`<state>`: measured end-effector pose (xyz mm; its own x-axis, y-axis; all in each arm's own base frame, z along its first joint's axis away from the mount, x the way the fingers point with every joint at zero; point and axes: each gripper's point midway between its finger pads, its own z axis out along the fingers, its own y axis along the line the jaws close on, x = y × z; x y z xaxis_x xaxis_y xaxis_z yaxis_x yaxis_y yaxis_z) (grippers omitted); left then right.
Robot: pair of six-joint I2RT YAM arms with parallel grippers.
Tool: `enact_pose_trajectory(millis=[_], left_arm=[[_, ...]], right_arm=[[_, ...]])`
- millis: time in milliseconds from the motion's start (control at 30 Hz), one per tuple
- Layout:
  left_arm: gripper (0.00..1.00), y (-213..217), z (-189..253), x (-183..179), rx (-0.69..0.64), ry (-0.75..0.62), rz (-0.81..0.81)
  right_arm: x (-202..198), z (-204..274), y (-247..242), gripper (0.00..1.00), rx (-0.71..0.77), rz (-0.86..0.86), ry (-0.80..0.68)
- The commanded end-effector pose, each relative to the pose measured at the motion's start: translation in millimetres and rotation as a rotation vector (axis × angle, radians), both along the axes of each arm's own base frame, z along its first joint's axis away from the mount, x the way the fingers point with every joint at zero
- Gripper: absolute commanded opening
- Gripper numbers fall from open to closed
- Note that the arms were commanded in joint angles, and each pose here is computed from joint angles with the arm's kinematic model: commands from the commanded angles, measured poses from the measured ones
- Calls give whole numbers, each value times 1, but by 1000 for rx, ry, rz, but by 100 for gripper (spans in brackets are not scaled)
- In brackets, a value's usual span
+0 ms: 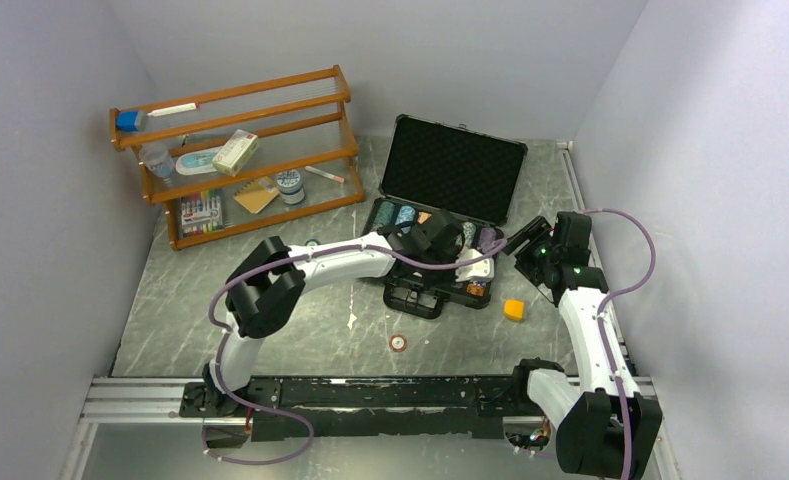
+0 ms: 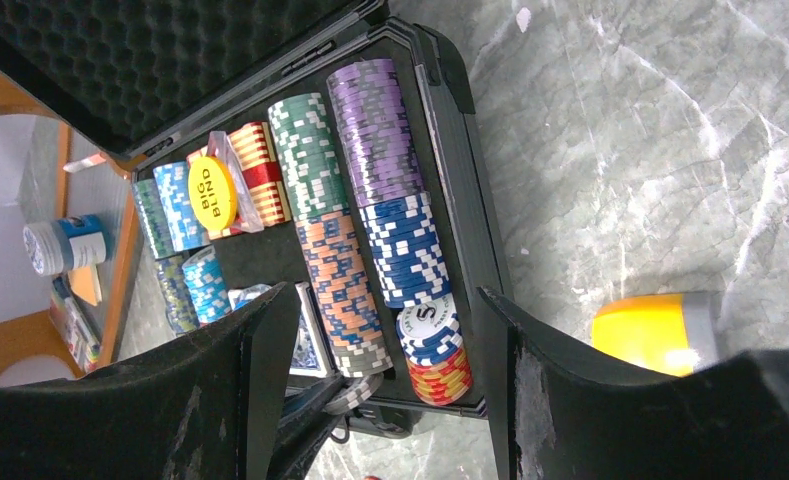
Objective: Pack up texas hold em set
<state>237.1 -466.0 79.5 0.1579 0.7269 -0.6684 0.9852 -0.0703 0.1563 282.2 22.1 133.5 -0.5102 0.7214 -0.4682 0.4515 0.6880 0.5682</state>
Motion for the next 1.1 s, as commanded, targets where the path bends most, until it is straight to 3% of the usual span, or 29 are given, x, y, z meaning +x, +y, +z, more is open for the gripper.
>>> enact_pose_trajectory(millis=[0, 67, 200, 300, 800, 967, 1067], left_arm=[[10, -12, 4, 19, -18, -83, 27], [17, -12, -2, 19, -4, -84, 29], [40, -13, 0, 18, -6, -56, 56], [50, -16, 16, 14, -49, -35, 53], [53, 4, 97, 24, -255, -53, 145], [55, 21, 125, 34, -368, -40, 302], [59, 37, 144, 39, -472, 8, 468]], right_arm=[[0, 2, -2, 68, -7, 4, -14], [0, 2, -2, 68, -11, 2, -13], [-2, 2, -4, 68, -17, -3, -10], [-3, 2, -5, 68, -26, -3, -5], [-13, -3, 24, 64, 4, 211, 0], [-24, -11, 50, 52, -5, 315, 15], [-29, -18, 70, 51, -49, 368, 42]])
